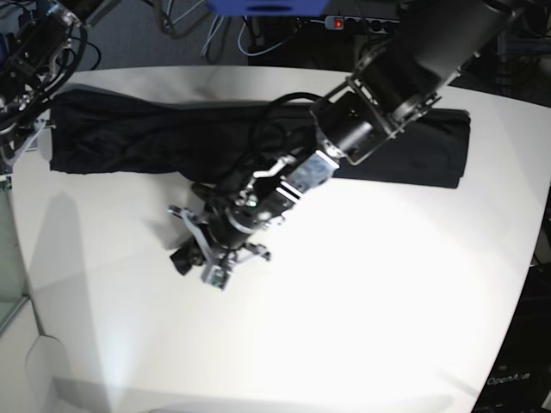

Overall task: Fold the T-shirt properly
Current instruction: 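Grasp the sleeve cuff with the left gripper and drag it onto the band, then move the left gripper back to the band's end and grasp it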

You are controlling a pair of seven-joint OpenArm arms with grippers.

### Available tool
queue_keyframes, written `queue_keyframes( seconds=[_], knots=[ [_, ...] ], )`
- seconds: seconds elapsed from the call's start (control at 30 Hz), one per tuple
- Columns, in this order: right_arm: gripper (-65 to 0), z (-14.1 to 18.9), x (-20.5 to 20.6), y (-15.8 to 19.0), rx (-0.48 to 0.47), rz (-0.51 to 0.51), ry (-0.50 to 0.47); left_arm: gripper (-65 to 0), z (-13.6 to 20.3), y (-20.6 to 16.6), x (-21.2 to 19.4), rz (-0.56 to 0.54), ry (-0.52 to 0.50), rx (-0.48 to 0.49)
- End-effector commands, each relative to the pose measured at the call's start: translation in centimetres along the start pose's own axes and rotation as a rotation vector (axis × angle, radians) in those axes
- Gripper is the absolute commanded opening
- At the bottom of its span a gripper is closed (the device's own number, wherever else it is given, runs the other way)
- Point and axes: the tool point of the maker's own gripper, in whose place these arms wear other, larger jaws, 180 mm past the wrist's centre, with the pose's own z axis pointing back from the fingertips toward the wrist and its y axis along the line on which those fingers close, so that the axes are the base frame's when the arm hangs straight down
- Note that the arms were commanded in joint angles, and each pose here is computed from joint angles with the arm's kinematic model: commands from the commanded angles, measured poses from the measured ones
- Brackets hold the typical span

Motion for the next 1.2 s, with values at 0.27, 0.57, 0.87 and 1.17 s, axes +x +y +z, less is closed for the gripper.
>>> queue_keyframes(
  seconds=[0.27,0.57,0.87,1.17],
  knots=[
    [-32.1,0.3,1.9,-0.8,-0.026,0.004,-0.053,-65.0,7.1,2.8,3.3,0.085,-0.102,-0.009],
    [-32.1,0.3,2.6,0.1,-0.005,0.021,-0.072,-65.0,15.7,6.5,3.4,0.141,-0.154,0.067],
    [-32.1,0.4,3.7,1.9,0.036,0.038,-0.096,-65.0,22.6,10.4,0.8,0.192,-0.149,0.208],
    [-32.1,0.5,4.3,2.8,0.055,0.052,-0.11,-65.0,28.0,14.0,-3.1,0.258,-0.103,0.377]
  ],
)
